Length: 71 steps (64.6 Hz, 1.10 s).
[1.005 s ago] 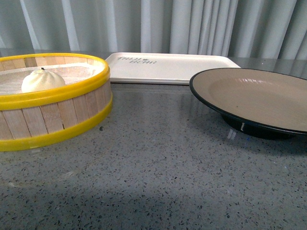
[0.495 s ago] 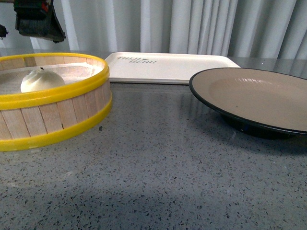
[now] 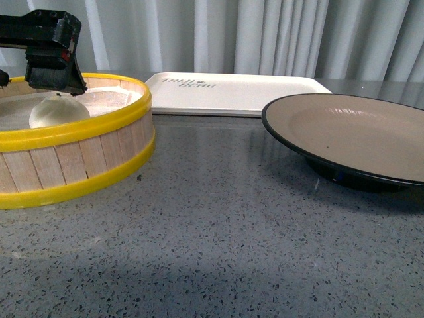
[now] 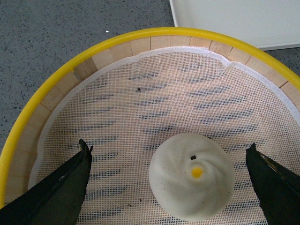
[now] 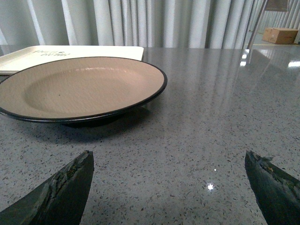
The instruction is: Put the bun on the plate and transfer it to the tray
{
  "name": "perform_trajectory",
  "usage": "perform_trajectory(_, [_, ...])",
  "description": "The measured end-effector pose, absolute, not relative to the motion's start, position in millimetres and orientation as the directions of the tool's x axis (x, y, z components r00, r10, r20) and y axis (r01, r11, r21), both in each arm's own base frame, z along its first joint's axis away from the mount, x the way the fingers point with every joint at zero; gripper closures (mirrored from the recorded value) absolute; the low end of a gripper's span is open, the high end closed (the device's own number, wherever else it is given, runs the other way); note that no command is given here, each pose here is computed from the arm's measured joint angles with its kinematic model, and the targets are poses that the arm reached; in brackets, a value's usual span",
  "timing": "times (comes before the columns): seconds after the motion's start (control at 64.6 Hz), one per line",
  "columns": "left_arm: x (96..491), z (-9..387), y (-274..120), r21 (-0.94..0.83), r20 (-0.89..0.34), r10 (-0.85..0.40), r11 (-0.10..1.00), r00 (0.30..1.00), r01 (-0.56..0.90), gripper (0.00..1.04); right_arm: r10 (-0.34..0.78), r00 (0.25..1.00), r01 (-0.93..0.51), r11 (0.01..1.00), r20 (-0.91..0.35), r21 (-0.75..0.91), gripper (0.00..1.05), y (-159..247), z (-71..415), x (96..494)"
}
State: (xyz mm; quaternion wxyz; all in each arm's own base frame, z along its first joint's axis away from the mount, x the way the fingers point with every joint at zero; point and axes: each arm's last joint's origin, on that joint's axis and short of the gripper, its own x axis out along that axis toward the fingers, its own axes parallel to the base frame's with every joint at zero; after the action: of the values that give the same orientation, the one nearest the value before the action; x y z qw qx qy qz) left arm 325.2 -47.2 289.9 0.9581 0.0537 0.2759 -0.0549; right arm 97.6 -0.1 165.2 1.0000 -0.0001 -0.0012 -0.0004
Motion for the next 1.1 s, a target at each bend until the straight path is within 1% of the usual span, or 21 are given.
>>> perform_trajectory(0.186, [326.8,282.6,-53.1,0.075,-0.572,-0.079,0.986,0.816,0.148,0.07,-0.001,1.000,0.001,1.000,0.002,0.000,0.08,-0.1,165.2,97.6])
perform_trajectory(0.418, [328.4,278.4,-58.6,0.082,-0.583,-0.079,0.984,0.809,0.156,0.07,-0.001,1.000,0.001,1.000,0.002,0.000,0.08,-0.1,165.2,97.6])
perform_trajectory(0.449, [328.5,278.4,-59.0,0.083,-0.583,-0.080,0.984,0.808,0.158,0.08,-0.001,1.000,0.001,1.000,0.002,0.000,0.08,-0.1,165.2,97.6])
perform_trajectory(0.526, [329.4,278.7,-60.0,0.085,-0.585,-0.079,0.984,0.808,0.157,0.26,-0.001,1.000,0.001,1.000,0.002,0.000,0.08,-0.1,165.2,97.6])
perform_trajectory(0.541, [329.6,278.9,-60.1,0.085,-0.585,-0.079,0.984,0.807,0.157,0.31,-0.001,1.000,0.001,1.000,0.002,0.000,0.08,-0.1,165.2,97.6])
perform_trajectory(0.572, [329.7,279.0,-60.3,0.085,-0.585,-0.079,0.984,0.807,0.158,0.36,-0.001,1.000,0.001,1.000,0.002,0.000,0.08,-0.1,165.2,97.6])
perform_trajectory(0.588, [330.1,279.0,-60.5,0.085,-0.586,-0.079,0.984,0.806,0.158,0.41,-0.001,1.000,0.001,1.000,0.002,0.000,0.08,-0.1,165.2,97.6])
perform_trajectory(0.619, [330.2,279.2,-60.5,0.085,-0.586,-0.078,0.984,0.807,0.158,0.44,-0.001,1.000,0.001,1.000,0.002,0.000,0.08,-0.1,165.2,97.6])
perform_trajectory(0.634, [330.6,279.6,-60.7,0.085,-0.585,-0.078,0.984,0.807,0.157,0.47,-0.001,1.000,0.001,1.000,0.002,0.000,0.08,-0.1,165.2,97.6])
perform_trajectory(0.742, [331.3,281.2,-61.4,0.086,-0.582,-0.080,0.984,0.810,0.158,0.63,-0.001,1.000,0.001,1.000,0.002,0.000,0.08,-0.1,165.2,97.6])
perform_trajectory(0.851, [331.3,282.0,-62.3,0.084,-0.582,-0.084,0.983,0.809,0.162,0.87,-0.001,1.000,0.001,1.000,0.002,0.000,0.08,-0.1,165.2,97.6])
perform_trajectory(0.897, [331.5,282.6,-62.6,0.083,-0.581,-0.085,0.983,0.809,0.163,0.96,-0.001,1.000,0.001,1.000,0.002,0.000,0.08,-0.1,165.2,97.6])
perform_trajectory(0.959, [331.7,283.8,-63.1,0.082,-0.579,-0.087,0.983,0.811,0.164,1.01,-0.001,1.000,0.001,1.000,0.002,0.000,0.08,-0.1,165.2,97.6])
perform_trajectory(1.098, [332.3,287.5,-63.4,0.081,-0.574,-0.089,0.983,0.814,0.165,1.01,-0.001,1.000,0.001,1.000,0.002,0.000,0.08,-0.1,165.2,97.6])
